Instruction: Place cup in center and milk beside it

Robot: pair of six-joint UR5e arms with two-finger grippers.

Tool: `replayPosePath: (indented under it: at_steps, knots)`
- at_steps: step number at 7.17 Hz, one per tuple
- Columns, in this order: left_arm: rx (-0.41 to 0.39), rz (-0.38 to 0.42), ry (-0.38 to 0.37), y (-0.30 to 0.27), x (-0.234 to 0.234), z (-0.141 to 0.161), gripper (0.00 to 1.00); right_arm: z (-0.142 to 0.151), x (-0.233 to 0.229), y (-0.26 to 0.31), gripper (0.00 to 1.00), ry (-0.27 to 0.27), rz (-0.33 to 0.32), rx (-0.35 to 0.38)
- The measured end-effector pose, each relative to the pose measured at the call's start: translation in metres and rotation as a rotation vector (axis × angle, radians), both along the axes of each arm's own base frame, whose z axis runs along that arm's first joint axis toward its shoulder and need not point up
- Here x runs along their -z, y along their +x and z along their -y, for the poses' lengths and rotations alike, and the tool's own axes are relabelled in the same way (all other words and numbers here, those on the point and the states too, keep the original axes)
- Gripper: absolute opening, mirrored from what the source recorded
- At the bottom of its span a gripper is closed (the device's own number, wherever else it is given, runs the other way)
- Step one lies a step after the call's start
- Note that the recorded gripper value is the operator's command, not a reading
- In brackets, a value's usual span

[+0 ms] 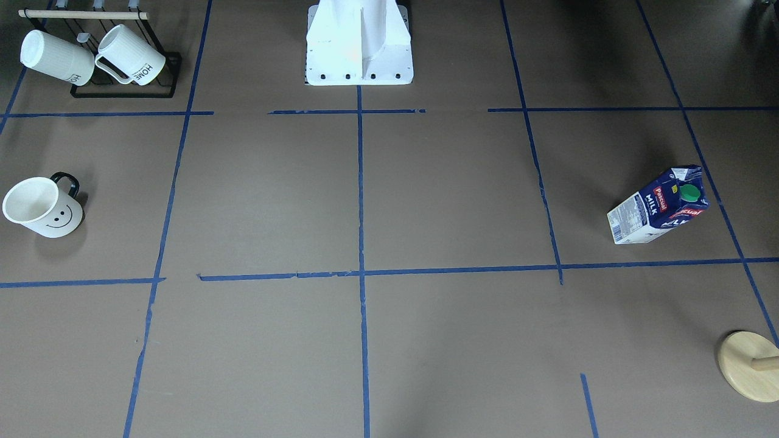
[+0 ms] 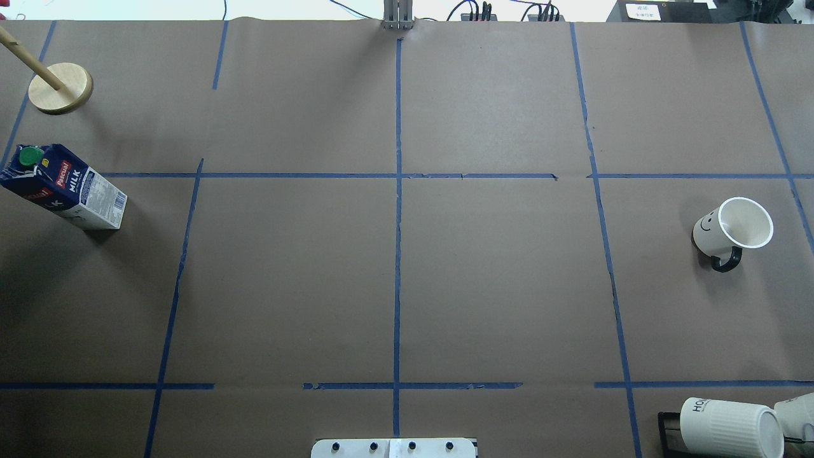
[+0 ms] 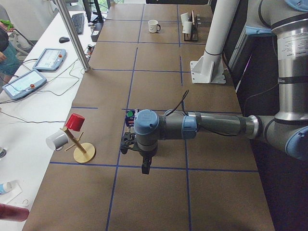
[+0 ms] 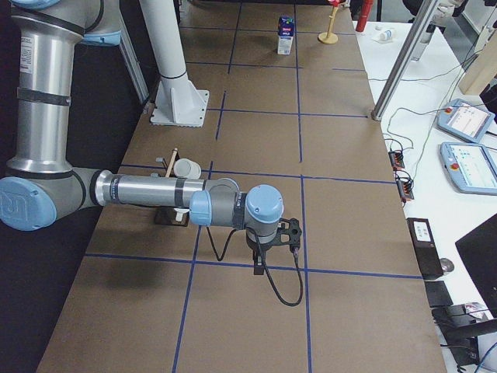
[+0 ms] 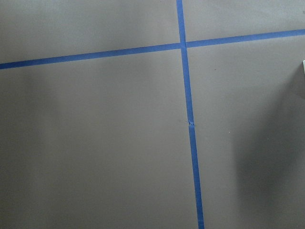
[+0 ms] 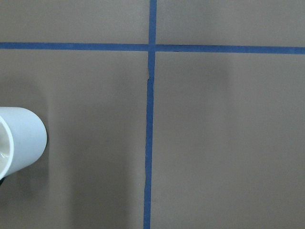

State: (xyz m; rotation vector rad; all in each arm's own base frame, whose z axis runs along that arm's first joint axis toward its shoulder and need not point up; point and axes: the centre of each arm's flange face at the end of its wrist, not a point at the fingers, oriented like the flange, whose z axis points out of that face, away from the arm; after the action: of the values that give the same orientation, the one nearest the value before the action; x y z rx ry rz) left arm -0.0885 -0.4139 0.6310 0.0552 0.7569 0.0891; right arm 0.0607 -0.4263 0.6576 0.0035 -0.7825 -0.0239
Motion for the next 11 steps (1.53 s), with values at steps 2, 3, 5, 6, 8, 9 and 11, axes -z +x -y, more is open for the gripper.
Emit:
replayPosePath:
  at_steps: [2,3,5,6,8,9,11]
  knots:
    - [-0.014,-0.001,-0.001,0.006,-0.001,0.001,1.00,0.003,0.003,-0.002,1.00,0.020,0.000,0.003]
    - [-0.021,-0.003,-0.007,0.009,-0.003,0.001,1.00,0.005,0.006,-0.005,1.00,0.030,0.002,0.008]
    - [-0.026,-0.007,-0.011,0.011,-0.005,0.002,1.00,0.015,0.022,-0.029,1.00,0.065,0.056,0.015]
    - [-0.027,-0.008,-0.010,0.011,-0.005,0.002,1.00,0.020,0.033,-0.053,1.00,0.066,0.082,-0.009]
    - [-0.028,-0.010,-0.008,0.011,-0.005,0.002,1.00,0.025,0.054,-0.117,1.00,0.053,0.105,-0.079]
    - [-0.028,-0.010,-0.008,0.012,-0.004,0.002,1.00,0.026,0.060,-0.143,1.00,0.051,0.101,-0.097]
    - [-0.028,-0.011,-0.009,0.012,-0.005,0.001,1.00,0.030,0.065,-0.176,1.00,0.048,0.091,-0.101]
